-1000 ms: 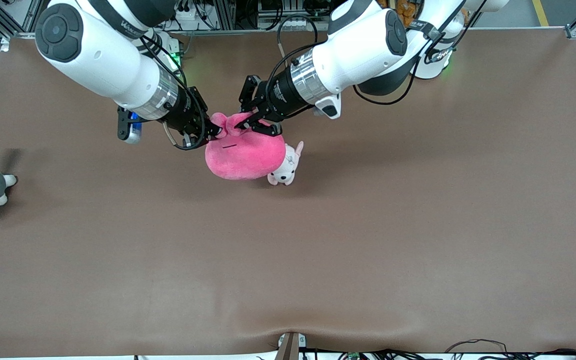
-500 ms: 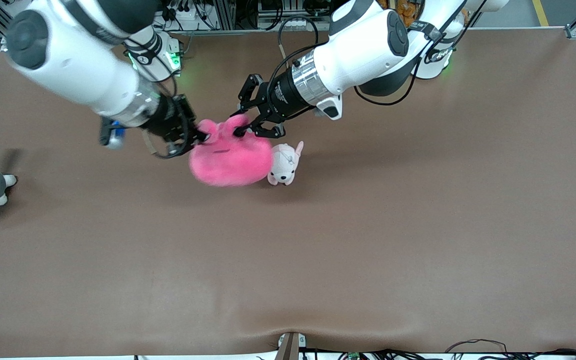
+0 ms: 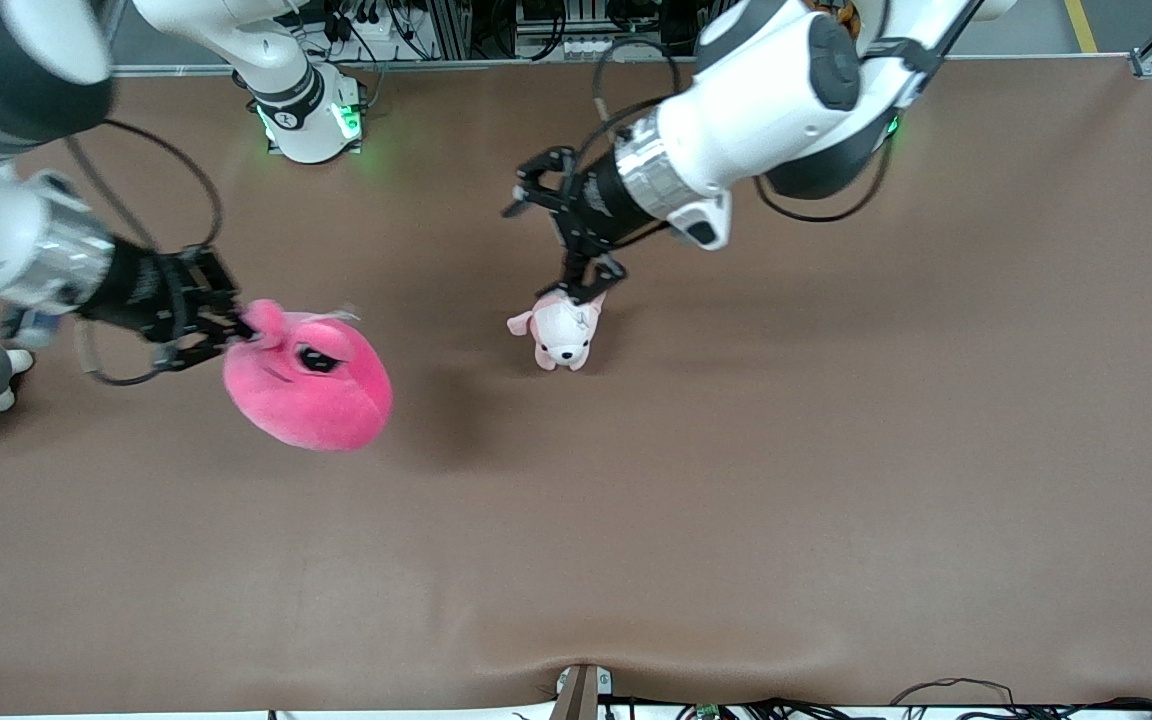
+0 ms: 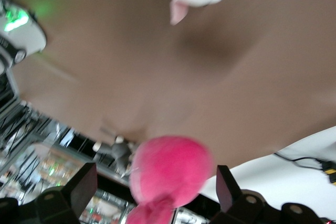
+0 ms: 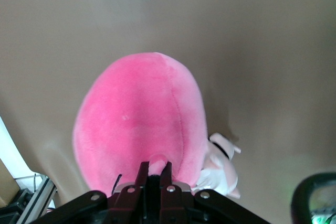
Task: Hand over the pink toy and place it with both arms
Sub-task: 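Carry the pink plush away with the right gripper while the left gripper withdraws, then lower the pink plush onto the table and open the right gripper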
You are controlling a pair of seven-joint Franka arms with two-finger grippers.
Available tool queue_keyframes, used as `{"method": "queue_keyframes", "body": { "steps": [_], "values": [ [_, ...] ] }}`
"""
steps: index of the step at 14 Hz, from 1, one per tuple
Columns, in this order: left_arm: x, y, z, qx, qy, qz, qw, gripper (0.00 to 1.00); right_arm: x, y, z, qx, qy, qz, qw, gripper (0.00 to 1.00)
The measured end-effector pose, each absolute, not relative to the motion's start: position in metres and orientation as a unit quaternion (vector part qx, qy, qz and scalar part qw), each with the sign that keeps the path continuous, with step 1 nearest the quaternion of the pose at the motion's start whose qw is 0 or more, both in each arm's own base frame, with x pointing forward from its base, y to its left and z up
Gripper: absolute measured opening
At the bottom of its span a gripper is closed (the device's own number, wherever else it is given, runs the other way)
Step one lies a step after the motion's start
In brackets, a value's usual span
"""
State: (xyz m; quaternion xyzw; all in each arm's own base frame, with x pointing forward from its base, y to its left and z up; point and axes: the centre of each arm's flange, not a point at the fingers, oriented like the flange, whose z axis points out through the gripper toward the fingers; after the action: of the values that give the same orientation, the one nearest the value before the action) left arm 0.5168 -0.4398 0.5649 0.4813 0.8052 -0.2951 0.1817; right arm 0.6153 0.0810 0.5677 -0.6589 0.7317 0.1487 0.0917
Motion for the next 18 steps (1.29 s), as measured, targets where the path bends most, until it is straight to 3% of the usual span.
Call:
{"method": "queue_keyframes", "body": {
  "steps": [4,7,14,17,18],
  "values": [
    [0.544,-0.372,0.570,0.572,0.770,-0.226,0.169,1.00,0.649,-0.043,0.481,-0.632,0.736,0.207,0.127,0.11],
    [0.558,-0.332,0.562,0.657,0.722,-0.164,0.143,1.00,0.663,-0.103,0.396,-0.644,0.720,0.221,0.134,0.11],
    [0.580,-0.247,0.548,0.839,0.541,-0.040,0.039,1.00,0.646,-0.194,0.293,-0.692,0.663,0.242,0.152,0.11],
    [0.587,-0.222,0.544,0.896,0.443,-0.010,0.006,1.00,0.646,-0.202,0.292,-0.698,0.655,0.239,0.164,0.35],
    [0.590,-0.213,0.544,0.909,0.417,-0.007,0.003,1.00,0.651,-0.198,0.299,-0.702,0.650,0.235,0.169,0.47]
  ]
}}
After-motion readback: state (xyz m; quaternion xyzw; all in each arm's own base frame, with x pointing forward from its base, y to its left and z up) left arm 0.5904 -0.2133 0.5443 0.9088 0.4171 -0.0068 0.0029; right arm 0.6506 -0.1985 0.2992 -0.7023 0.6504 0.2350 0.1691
